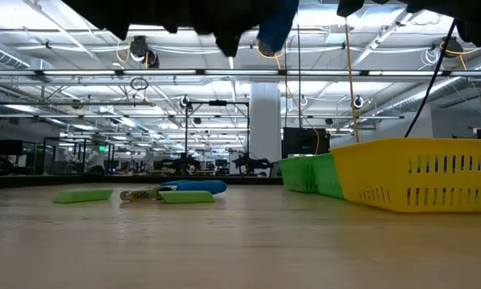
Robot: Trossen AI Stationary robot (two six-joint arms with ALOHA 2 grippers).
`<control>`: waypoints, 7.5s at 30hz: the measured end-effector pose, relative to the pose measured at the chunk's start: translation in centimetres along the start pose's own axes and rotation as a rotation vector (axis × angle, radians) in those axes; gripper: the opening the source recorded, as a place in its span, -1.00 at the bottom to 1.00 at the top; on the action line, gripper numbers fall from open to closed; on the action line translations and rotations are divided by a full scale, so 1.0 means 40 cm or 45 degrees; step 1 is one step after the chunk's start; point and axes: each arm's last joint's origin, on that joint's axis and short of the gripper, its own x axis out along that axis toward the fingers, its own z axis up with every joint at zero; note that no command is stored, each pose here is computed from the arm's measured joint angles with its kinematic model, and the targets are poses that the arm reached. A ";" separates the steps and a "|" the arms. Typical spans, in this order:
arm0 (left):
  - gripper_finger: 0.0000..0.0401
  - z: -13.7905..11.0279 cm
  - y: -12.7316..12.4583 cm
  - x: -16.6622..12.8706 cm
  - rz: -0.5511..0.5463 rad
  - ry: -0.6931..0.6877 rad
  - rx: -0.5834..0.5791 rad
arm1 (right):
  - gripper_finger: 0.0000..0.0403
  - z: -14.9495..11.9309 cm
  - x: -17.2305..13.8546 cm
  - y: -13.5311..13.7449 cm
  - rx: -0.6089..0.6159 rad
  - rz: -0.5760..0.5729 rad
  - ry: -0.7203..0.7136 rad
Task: Pick & Place School Supplies
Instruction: Put the left blue pliers into the yellow bin, then put the blue pliers into the yellow bin
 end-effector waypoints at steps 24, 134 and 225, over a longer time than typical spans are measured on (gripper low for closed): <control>-0.77 -0.039 0.028 -0.012 0.406 0.255 0.059 | 0.10 -0.056 0.005 -0.059 -0.006 -0.222 0.261; 0.44 0.015 0.013 -0.112 0.589 0.332 -0.202 | -0.59 -0.164 -0.288 0.102 0.262 0.023 0.491; 0.44 -0.177 -0.093 -0.112 0.743 0.993 -0.602 | -0.16 -0.081 -0.280 0.080 0.406 0.072 0.176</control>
